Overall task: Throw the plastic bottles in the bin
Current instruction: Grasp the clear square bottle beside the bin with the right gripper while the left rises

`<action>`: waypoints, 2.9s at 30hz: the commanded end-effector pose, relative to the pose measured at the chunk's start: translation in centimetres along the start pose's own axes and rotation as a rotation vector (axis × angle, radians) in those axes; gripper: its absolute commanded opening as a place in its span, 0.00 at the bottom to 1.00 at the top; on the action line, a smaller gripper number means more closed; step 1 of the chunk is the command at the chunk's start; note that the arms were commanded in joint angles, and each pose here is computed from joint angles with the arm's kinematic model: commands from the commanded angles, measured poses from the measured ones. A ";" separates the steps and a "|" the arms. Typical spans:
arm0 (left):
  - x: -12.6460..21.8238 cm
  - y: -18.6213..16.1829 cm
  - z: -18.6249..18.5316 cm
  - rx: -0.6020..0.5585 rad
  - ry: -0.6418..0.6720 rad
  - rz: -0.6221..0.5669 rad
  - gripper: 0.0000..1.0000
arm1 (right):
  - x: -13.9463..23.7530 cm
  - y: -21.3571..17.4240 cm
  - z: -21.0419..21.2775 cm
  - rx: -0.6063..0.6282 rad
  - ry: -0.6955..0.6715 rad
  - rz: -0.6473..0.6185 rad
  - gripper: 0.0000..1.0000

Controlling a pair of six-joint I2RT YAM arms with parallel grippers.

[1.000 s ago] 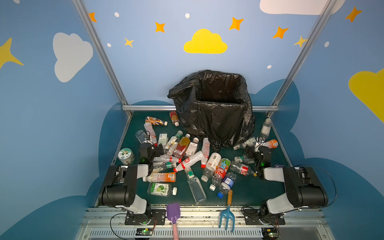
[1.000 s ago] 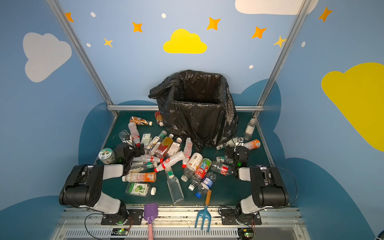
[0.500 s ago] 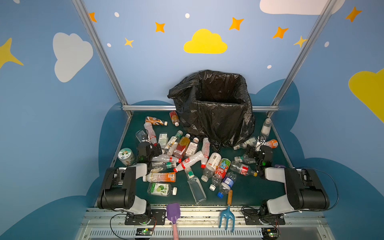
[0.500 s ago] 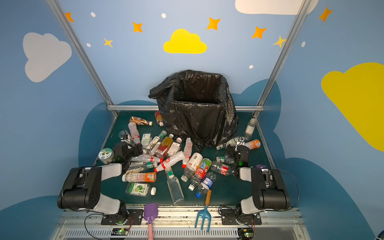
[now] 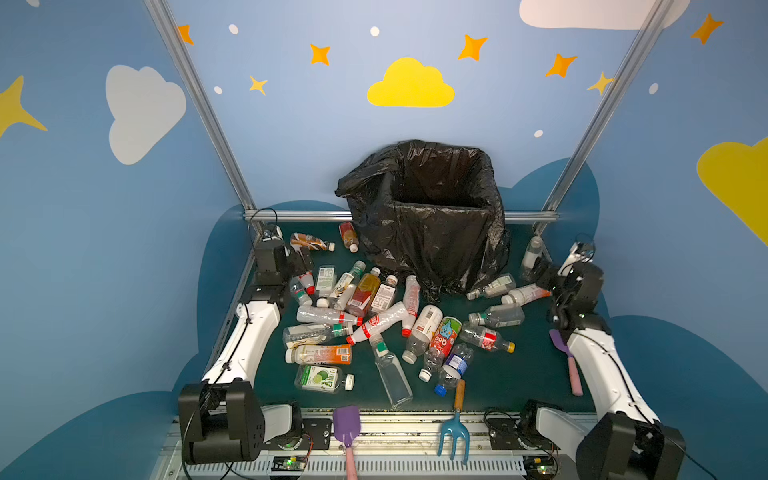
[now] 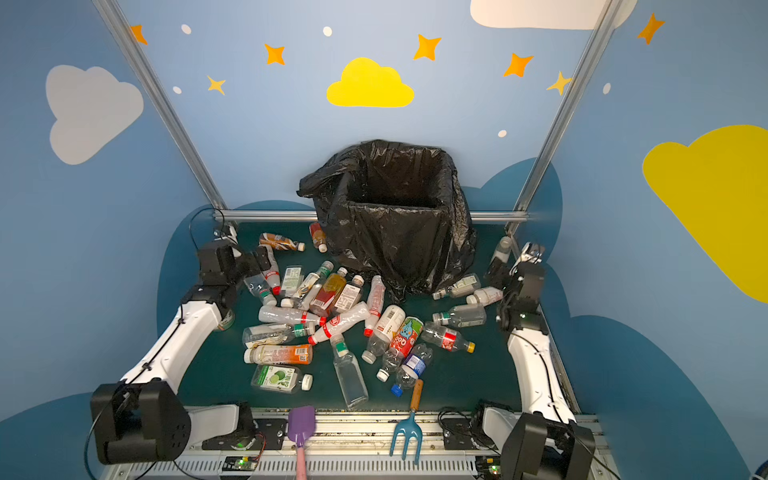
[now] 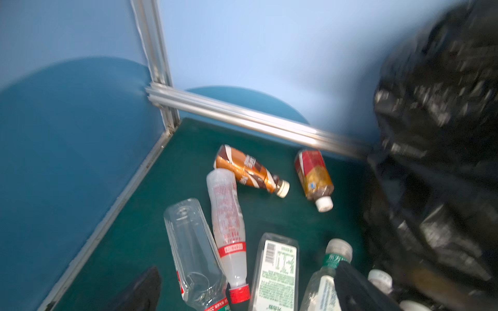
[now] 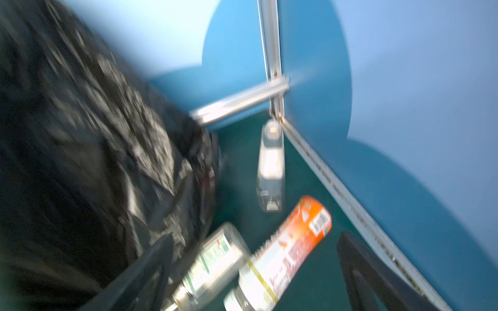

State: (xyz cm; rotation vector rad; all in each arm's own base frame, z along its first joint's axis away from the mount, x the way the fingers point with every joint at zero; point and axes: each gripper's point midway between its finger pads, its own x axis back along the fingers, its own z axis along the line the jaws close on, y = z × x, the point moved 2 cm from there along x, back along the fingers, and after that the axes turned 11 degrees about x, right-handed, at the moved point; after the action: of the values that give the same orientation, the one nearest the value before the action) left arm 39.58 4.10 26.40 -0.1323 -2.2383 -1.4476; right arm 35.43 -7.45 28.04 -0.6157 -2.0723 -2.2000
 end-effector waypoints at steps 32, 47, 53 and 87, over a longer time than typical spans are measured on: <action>3.2 -0.6 2.4 0.255 0.260 0.257 1.00 | -13.5 -6.7 -2.7 -0.108 -0.121 0.920 0.82; 1.9 -0.9 2.4 0.250 0.257 0.313 1.00 | -19.4 -9.5 -2.4 -0.171 -0.120 0.951 0.82; 1.2 -1.2 2.4 0.257 0.270 0.346 1.00 | -21.5 -10.1 -2.2 -0.200 -0.106 0.937 0.82; 0.0 -2.1 2.4 0.283 0.273 0.369 0.98 | -23.2 -2.7 -1.3 -0.384 0.024 0.632 0.36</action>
State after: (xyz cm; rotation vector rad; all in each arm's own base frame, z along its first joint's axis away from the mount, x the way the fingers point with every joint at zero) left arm 37.52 5.31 23.57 -0.2171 -2.0210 -0.8933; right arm 55.01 -12.88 10.12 -1.2283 -1.0637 -2.0126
